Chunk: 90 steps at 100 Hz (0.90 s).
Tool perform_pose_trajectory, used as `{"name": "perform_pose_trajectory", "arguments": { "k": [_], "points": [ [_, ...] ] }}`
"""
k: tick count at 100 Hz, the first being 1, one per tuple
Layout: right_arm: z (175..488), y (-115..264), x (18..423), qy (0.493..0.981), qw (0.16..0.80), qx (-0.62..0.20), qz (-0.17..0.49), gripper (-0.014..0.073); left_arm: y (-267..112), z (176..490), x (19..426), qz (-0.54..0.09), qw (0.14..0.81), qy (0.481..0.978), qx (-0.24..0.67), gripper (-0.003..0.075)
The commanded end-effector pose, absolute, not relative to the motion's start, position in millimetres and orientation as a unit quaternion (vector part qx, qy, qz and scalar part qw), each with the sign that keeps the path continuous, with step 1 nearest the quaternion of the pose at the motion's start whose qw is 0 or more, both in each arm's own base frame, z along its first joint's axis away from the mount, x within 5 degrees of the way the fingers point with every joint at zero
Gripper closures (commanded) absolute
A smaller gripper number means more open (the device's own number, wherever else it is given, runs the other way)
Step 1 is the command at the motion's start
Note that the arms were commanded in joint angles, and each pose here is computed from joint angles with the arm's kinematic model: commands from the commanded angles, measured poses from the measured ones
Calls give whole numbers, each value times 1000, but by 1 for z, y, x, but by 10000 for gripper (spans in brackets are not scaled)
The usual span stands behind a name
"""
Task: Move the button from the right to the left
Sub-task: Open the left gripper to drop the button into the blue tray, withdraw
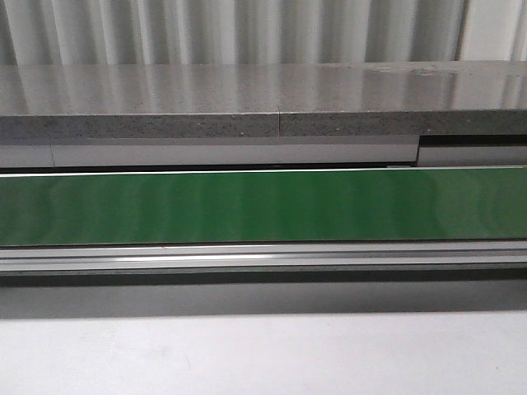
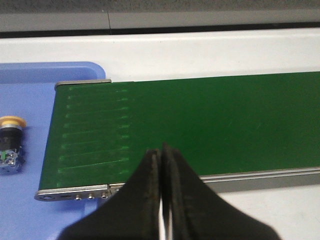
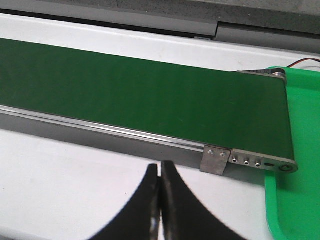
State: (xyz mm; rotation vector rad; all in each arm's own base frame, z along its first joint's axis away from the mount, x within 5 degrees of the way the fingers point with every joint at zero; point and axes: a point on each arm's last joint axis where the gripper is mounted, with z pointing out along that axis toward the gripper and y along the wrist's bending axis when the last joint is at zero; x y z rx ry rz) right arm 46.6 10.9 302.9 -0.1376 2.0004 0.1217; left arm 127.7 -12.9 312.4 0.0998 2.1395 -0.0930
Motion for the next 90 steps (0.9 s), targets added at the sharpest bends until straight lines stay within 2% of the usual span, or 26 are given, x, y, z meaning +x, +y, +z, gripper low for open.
{"name": "perform_pose_trajectory", "arguments": {
  "k": [1, 34, 46, 67, 90],
  "points": [
    [317, 10, 49, 815, 574, -58, 48, 662, -13, 325, 112, -49, 546, 835, 34, 740],
    [317, 10, 49, 815, 574, -58, 48, 662, -9, 296, 59, -49, 609, 791, 36, 740],
    [317, 10, 49, 815, 574, -58, 48, 662, -8, 291, 48, -48, 658, 751, 32, 740],
    [317, 10, 49, 815, 574, -58, 48, 662, -5, 271, 42, -32, 730, 682, 30, 740],
    [317, 11, 49, 815, 574, -58, 48, 662, -3, 230, 54, -26, 778, 628, 18, 740]
  ]
}}
